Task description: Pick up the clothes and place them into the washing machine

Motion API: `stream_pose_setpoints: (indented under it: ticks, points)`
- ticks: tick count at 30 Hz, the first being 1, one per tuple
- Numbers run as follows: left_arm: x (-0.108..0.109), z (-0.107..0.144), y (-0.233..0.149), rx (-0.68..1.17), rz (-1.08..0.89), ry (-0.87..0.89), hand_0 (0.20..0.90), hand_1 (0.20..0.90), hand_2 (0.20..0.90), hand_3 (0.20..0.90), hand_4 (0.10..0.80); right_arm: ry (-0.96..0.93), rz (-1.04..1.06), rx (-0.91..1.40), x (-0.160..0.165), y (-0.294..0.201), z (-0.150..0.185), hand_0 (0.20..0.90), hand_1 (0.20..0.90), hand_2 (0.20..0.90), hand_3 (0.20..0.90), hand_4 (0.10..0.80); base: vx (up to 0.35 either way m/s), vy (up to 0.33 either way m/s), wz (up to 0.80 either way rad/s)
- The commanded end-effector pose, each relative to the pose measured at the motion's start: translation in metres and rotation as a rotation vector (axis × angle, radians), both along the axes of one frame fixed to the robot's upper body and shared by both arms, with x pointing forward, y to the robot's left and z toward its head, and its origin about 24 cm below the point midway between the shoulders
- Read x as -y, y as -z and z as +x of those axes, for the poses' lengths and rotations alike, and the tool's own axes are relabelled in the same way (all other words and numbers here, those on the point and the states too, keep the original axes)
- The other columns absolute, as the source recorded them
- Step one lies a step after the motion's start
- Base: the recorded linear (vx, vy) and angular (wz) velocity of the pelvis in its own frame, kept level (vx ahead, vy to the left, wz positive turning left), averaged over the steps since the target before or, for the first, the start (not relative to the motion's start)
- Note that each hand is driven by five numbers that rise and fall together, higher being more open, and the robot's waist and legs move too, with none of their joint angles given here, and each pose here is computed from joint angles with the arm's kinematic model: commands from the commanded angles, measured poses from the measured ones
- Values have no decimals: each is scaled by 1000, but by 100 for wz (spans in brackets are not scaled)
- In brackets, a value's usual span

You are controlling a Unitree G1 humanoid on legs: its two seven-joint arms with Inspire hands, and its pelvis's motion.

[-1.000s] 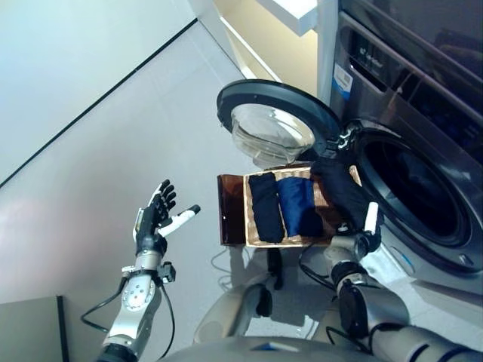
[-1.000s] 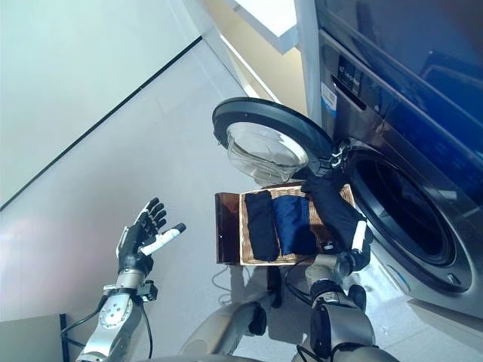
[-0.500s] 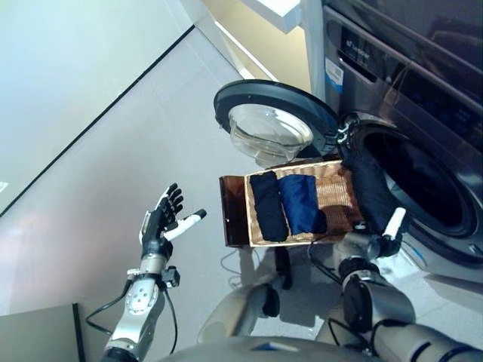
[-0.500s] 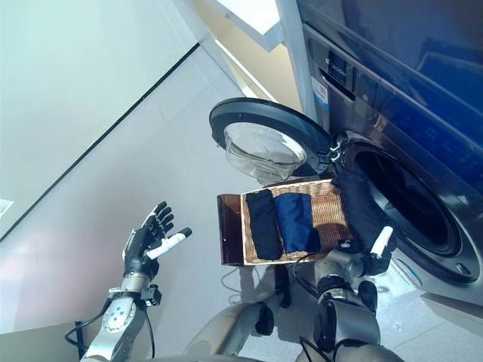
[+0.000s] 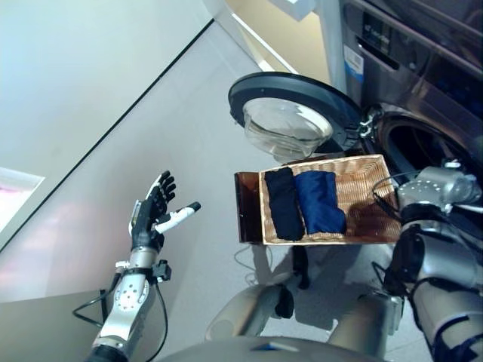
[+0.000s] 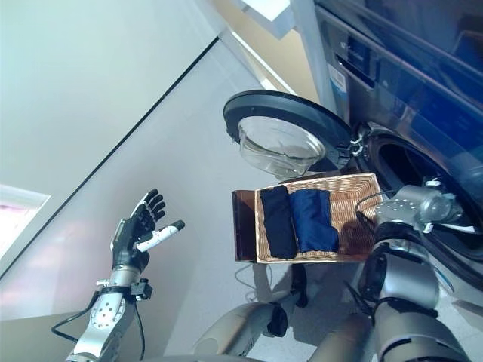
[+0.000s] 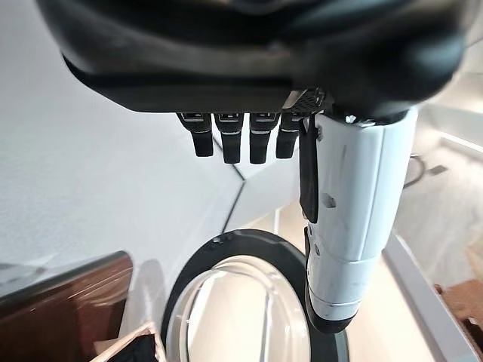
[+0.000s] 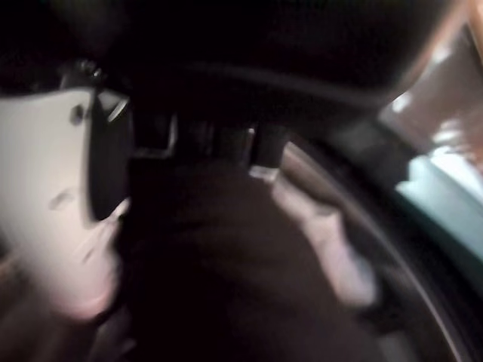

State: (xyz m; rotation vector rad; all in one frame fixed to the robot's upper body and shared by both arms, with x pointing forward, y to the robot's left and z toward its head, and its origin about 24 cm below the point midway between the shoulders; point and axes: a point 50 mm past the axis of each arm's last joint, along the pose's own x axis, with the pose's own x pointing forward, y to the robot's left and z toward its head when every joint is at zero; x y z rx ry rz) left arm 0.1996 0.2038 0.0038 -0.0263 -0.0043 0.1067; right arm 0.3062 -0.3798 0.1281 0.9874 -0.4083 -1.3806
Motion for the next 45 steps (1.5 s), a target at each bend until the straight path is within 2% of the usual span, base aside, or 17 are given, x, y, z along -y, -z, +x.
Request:
stream_pose_setpoints:
  ticks: [1, 13, 14, 15, 16, 18, 20, 21, 24, 25, 26, 28, 36, 45]
  points:
    - [-24, 14, -44, 248, -15, -130, 900, 900, 900, 900, 800, -81, -474, 202, 2, -115, 10, 900, 900, 900, 900, 800, -23, 9, -5]
    - [-21, 10, -38, 231, -59, -139, 900, 900, 900, 900, 800, -177, -382, 92, -14, -56, 21, 900, 900, 900, 900, 800, -8, -2, -1]
    - [-21, 11, -37, 225, -57, -136, 900, 900, 900, 900, 800, -239, -375, -11, -19, -35, 25, 900, 900, 900, 900, 800, 0, 0, 0]
    - [-21, 10, -36, 224, -57, -138, 900, 900, 900, 900, 800, -242, -375, -12, -20, -35, 25, 900, 900, 900, 900, 800, -34, -40, -2]
    - [-20, 9, -34, 211, -54, -131, 900, 900, 900, 900, 800, -332, -375, -201, -26, -3, 27, 900, 900, 900, 900, 800, -21, -32, -4]
    - [-20, 9, -34, 205, -50, -128, 900, 900, 900, 900, 800, -374, -373, -271, -31, 10, 28, 900, 900, 900, 900, 800, -27, -43, -5]
    - [-20, 7, -29, 177, -36, -132, 900, 900, 900, 900, 800, -482, -384, -450, -47, 45, 26, 900, 900, 900, 900, 800, -44, -63, -1]
    - [-20, 7, -27, 168, -31, -131, 900, 900, 900, 900, 800, -605, -412, -570, -67, 73, 25, 900, 900, 900, 900, 800, -56, -83, -1]
    - [-22, 5, -23, 147, -22, -135, 900, 900, 900, 900, 800, -650, -416, -614, -76, 85, 22, 900, 900, 900, 900, 800, -24, -38, -3]
    - [-22, 2, -14, 105, -29, -143, 900, 900, 900, 900, 800, -762, -443, -728, -95, 111, 17, 900, 900, 900, 900, 800, -16, -23, -3]
    - [-22, 2, -14, 105, -28, -144, 900, 900, 900, 900, 800, -762, -443, -729, -96, 111, 17, 900, 900, 900, 900, 800, -20, -55, 6]
    - [-26, 0, -7, 68, -7, -156, 900, 900, 900, 900, 800, -880, -480, -830, -118, 133, 11, 900, 900, 900, 900, 800, -13, -58, 22]
    - [-29, 5, -3, 43, 32, -161, 900, 900, 900, 900, 800, -967, -440, -867, -148, 154, 6, 900, 900, 900, 900, 800, -25, -44, 19]
    - [-39, 10, -22, 119, 69, -208, 900, 900, 900, 900, 800, -989, -474, -872, -165, 144, 20, 900, 900, 900, 900, 800, 22, -34, 15]
